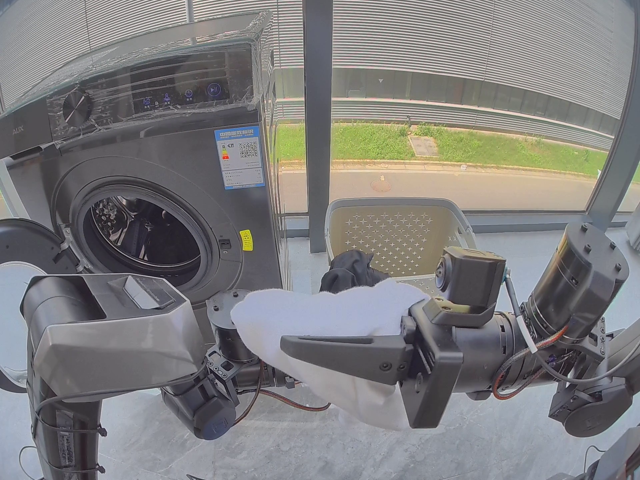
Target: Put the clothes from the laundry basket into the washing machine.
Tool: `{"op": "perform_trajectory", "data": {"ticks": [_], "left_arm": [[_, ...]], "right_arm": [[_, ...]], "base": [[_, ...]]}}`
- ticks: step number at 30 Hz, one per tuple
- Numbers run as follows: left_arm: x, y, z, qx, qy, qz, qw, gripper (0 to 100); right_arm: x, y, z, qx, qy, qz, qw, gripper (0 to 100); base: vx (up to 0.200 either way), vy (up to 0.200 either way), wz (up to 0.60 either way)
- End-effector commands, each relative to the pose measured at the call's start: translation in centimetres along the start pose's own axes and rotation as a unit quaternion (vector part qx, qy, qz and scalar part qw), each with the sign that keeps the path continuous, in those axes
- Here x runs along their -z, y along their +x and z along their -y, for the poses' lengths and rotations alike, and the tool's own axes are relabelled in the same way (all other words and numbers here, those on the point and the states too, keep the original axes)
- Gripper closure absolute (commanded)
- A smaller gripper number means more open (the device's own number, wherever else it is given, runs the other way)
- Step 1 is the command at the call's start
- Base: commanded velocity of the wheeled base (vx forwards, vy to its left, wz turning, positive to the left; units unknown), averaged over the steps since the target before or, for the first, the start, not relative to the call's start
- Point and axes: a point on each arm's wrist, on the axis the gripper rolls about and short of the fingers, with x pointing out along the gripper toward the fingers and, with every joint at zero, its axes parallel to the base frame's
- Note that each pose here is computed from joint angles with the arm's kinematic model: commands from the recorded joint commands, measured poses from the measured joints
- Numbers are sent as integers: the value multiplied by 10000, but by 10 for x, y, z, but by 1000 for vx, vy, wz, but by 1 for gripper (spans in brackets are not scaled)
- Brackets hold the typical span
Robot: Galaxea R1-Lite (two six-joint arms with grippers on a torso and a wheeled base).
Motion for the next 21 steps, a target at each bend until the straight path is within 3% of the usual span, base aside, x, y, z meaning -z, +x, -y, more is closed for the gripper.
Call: {"op": "perform_trajectory", "data": {"ticks": [1,16,21], "left_arm": [[2,2,-1,24,7,12,10000,100],[-17,4,7,119,167,214,9996,100],[-37,-6,0,-144,124,431,9989,100]], "right_arm": [[-3,-3,-3,-30,-33,46,10000,100],[2,0,2,41,21,-22,10000,100],[10,-16,7,423,159,-73,9989,100]], "base": [[0,0,0],[0,0,0],[0,0,0]]}}
